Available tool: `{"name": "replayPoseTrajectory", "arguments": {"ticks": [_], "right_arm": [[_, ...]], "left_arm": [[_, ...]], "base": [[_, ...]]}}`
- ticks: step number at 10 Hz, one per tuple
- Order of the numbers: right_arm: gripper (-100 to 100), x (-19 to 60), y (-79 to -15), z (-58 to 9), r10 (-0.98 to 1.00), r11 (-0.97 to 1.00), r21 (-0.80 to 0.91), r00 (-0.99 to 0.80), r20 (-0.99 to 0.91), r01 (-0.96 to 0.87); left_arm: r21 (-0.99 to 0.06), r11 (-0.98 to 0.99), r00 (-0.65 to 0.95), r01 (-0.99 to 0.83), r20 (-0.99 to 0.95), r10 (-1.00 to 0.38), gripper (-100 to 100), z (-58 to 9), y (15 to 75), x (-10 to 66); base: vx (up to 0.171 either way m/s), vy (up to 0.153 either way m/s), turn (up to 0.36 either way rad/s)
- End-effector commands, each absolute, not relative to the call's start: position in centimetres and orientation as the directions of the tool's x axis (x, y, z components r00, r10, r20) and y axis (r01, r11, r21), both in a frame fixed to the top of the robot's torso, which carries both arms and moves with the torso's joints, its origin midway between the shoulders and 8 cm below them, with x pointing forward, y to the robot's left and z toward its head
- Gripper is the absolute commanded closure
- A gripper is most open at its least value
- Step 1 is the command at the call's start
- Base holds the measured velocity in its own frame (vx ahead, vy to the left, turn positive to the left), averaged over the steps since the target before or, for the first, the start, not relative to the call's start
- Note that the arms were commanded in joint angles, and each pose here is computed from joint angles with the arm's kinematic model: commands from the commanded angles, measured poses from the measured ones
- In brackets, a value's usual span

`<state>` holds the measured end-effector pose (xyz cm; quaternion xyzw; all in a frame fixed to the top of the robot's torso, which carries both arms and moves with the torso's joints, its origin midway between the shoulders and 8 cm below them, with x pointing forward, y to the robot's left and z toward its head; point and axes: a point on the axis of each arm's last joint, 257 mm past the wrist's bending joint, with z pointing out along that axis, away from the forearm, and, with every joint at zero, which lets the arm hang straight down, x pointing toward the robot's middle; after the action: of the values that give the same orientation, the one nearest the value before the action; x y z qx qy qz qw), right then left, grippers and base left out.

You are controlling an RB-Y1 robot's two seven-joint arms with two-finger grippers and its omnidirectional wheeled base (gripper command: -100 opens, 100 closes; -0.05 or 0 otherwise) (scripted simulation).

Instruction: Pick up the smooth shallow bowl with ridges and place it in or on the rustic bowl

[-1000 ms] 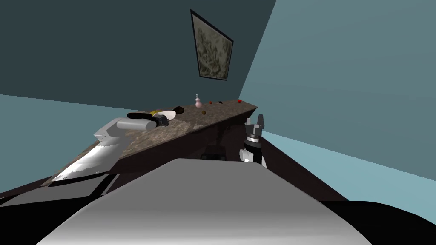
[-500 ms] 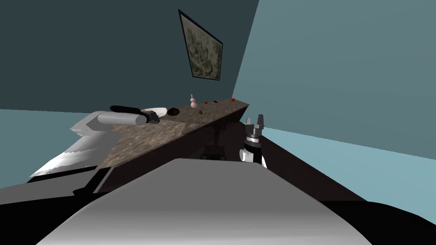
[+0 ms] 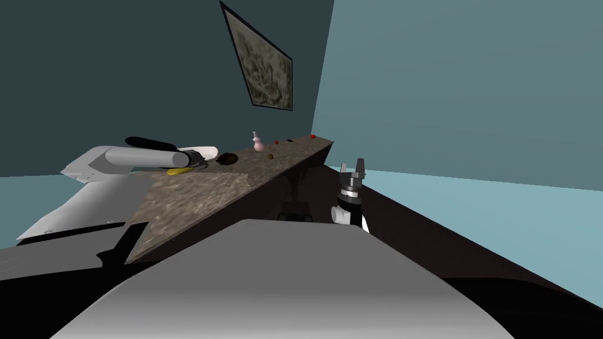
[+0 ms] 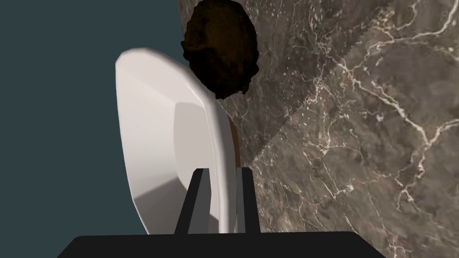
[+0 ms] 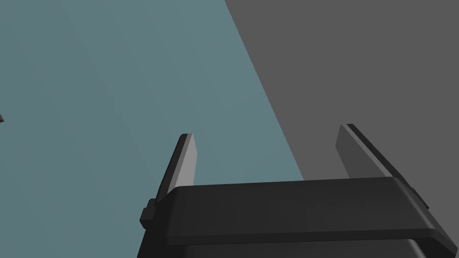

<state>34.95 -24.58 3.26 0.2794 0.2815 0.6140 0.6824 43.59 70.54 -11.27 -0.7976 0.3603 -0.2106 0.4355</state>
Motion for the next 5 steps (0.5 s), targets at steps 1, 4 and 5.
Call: {"name": "replayPoseTrajectory", "arguments": {"ticks": [1,4,5], "right_arm": [[0,35.0,-24.6,3.3,0.995,0.09,0.727,0.088,-0.041,-0.681],[0,35.0,-24.6,3.3,0.995,0.09,0.727,0.088,-0.041,-0.681],[0,34.9,-24.6,3.2,0.995,0.09,0.727,0.088,-0.041,-0.681]], "left_arm": [[-0.839,-0.402,0.693,-0.367,0.041,-0.72,100,-10.9,72.3,42.5],[-0.824,-0.454,0.739,-0.339,0.066,-0.67,100,-11.1,74.3,41.1],[-0.815,-0.481,0.761,-0.324,0.078,-0.645,100,-11.3,75.2,40.4]], "base": [[0.01,0.115,-0.261],[0.021,0.116,-0.238],[0.022,0.051,-0.152]]}}
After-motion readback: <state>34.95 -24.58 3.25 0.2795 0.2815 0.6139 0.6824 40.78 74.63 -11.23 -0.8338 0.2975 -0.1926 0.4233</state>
